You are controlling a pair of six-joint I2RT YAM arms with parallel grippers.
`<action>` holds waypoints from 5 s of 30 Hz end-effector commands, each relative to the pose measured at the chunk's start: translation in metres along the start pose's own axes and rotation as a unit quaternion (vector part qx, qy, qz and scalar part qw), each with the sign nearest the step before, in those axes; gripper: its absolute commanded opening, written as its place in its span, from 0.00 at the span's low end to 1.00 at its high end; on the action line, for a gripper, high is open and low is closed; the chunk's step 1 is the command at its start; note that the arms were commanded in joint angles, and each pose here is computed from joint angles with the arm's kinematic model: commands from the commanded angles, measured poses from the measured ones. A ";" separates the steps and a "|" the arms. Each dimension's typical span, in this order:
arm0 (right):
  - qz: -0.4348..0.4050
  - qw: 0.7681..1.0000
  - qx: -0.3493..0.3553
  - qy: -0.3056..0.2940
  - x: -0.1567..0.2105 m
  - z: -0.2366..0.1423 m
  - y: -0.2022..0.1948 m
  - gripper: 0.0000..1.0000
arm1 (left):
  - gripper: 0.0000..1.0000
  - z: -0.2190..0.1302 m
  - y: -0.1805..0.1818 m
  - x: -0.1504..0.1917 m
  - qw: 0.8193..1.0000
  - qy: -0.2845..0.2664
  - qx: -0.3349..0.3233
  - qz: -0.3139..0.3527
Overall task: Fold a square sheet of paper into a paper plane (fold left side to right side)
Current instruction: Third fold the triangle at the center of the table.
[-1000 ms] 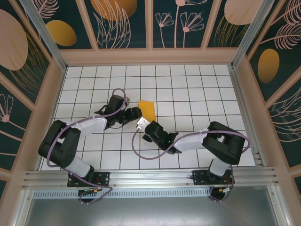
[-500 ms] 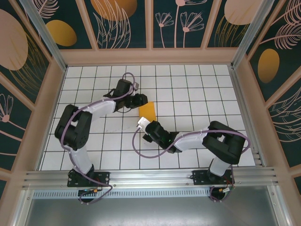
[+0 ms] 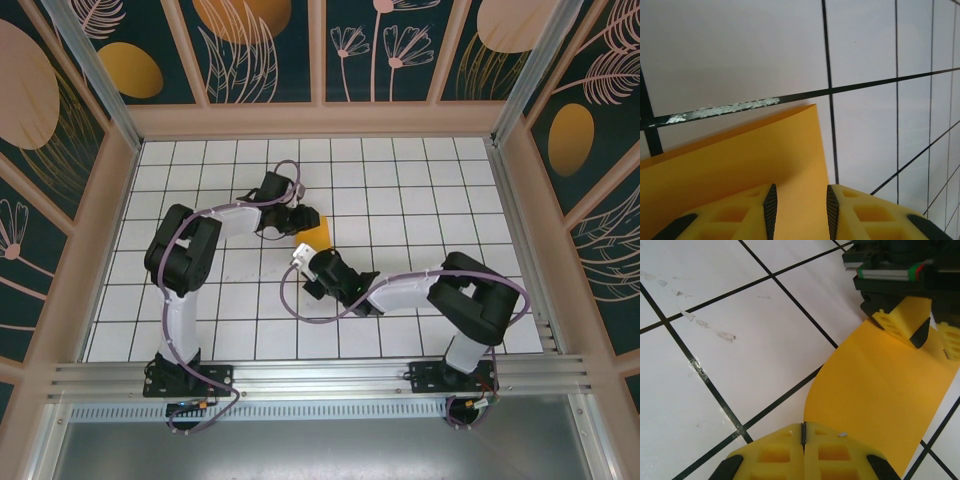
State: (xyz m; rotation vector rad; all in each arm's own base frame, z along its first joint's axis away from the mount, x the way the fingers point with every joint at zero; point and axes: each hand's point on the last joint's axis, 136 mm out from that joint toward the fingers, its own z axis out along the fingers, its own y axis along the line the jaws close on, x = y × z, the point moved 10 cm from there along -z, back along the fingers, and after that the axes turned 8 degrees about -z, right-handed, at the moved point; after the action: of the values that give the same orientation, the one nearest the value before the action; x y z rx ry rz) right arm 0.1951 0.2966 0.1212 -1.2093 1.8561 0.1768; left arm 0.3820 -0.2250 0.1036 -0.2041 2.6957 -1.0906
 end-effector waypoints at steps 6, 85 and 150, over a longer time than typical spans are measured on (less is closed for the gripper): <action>0.070 0.995 -0.075 0.014 -0.003 0.010 -0.020 0.00 | 0.34 0.012 0.018 0.006 0.999 0.023 -0.041 0.006; 0.274 0.952 -0.086 0.103 0.041 0.046 -0.092 0.00 | 0.31 0.018 0.028 0.013 0.998 0.035 -0.048 0.003; 0.281 0.933 -0.121 0.190 0.072 0.060 -0.071 0.00 | 0.24 -0.010 0.035 0.054 0.997 0.071 -0.004 -0.021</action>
State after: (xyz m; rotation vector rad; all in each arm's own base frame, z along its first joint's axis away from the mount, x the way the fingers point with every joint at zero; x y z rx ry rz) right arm 0.2935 0.2550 0.0933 -0.8329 2.3610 0.5924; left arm 0.3295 -0.2085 0.0911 -0.1528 2.8089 -1.1852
